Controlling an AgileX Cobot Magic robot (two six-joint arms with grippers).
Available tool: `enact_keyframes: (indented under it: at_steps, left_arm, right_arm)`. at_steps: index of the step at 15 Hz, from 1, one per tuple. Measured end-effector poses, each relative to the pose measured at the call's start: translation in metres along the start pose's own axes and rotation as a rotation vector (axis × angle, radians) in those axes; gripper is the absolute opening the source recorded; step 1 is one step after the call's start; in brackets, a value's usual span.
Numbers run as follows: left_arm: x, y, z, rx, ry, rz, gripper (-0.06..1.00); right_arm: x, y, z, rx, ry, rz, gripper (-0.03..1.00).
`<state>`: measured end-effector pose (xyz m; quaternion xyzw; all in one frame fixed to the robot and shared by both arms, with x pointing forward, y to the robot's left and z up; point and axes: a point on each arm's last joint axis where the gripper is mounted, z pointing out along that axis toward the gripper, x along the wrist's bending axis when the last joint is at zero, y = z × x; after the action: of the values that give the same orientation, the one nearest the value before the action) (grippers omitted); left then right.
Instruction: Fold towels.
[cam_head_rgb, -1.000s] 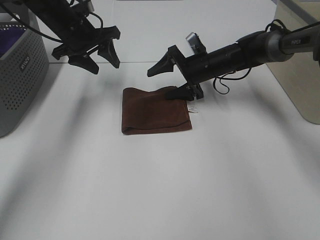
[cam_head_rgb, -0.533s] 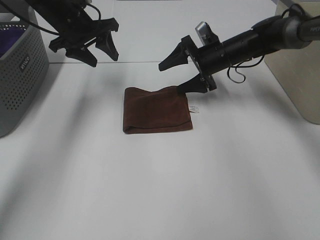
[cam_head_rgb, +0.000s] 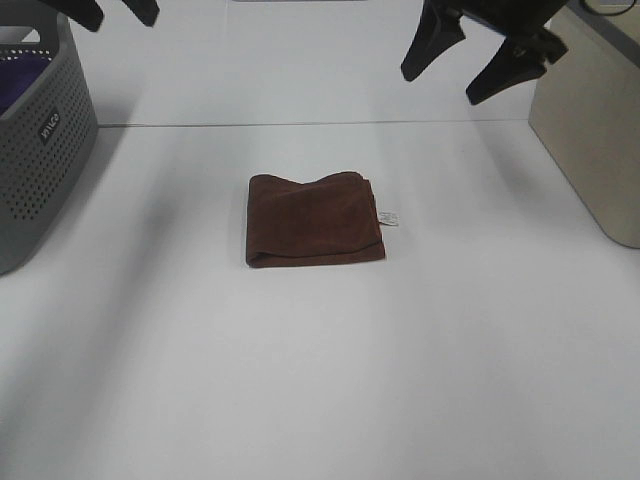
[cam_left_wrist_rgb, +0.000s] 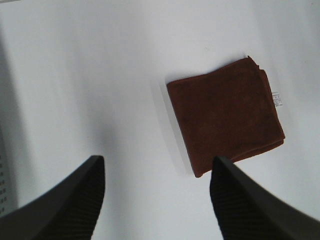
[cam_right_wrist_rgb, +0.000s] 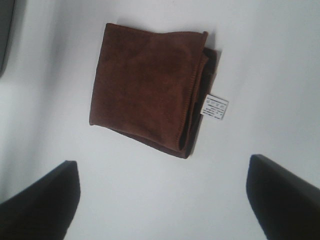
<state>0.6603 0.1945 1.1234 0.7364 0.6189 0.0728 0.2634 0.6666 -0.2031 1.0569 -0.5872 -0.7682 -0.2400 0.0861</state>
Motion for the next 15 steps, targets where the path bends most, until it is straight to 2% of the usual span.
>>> enact_keyframes:
  at_steps: [3, 5, 8, 10, 11, 12, 15]
  left_arm:
    - [-0.008, -0.013, -0.059, -0.088, 0.023, -0.008, 0.59]
    - [-0.011, -0.039, -0.090, -0.094, 0.032, -0.005, 0.59]
    - [-0.011, -0.101, -0.118, -0.049, 0.048, -0.012, 0.59]
    - [-0.007, -0.146, -0.122, 0.011, 0.056, -0.021, 0.59]
    - [-0.007, -0.158, -0.122, 0.023, 0.057, -0.024, 0.59]
    - [-0.003, -0.200, -0.124, 0.054, 0.060, -0.029, 0.59]
    - [0.002, -0.262, -0.128, 0.045, 0.061, -0.030, 0.59]
  right_arm:
    - [0.018, -0.020, -0.043, -0.052, -0.062, -0.012, 0.85]
    - [0.025, -0.043, -0.057, -0.043, -0.085, -0.003, 0.85]
    - [0.035, -0.092, -0.078, -0.022, -0.125, -0.006, 0.85]
    - [0.037, -0.135, -0.084, 0.020, -0.173, -0.007, 0.85]
    - [0.037, -0.147, -0.084, 0.024, -0.183, -0.006, 0.85]
    - [0.038, -0.189, -0.082, 0.030, -0.198, 0.021, 0.85]
    - [0.038, -0.251, -0.076, 0.022, -0.218, 0.042, 0.85]
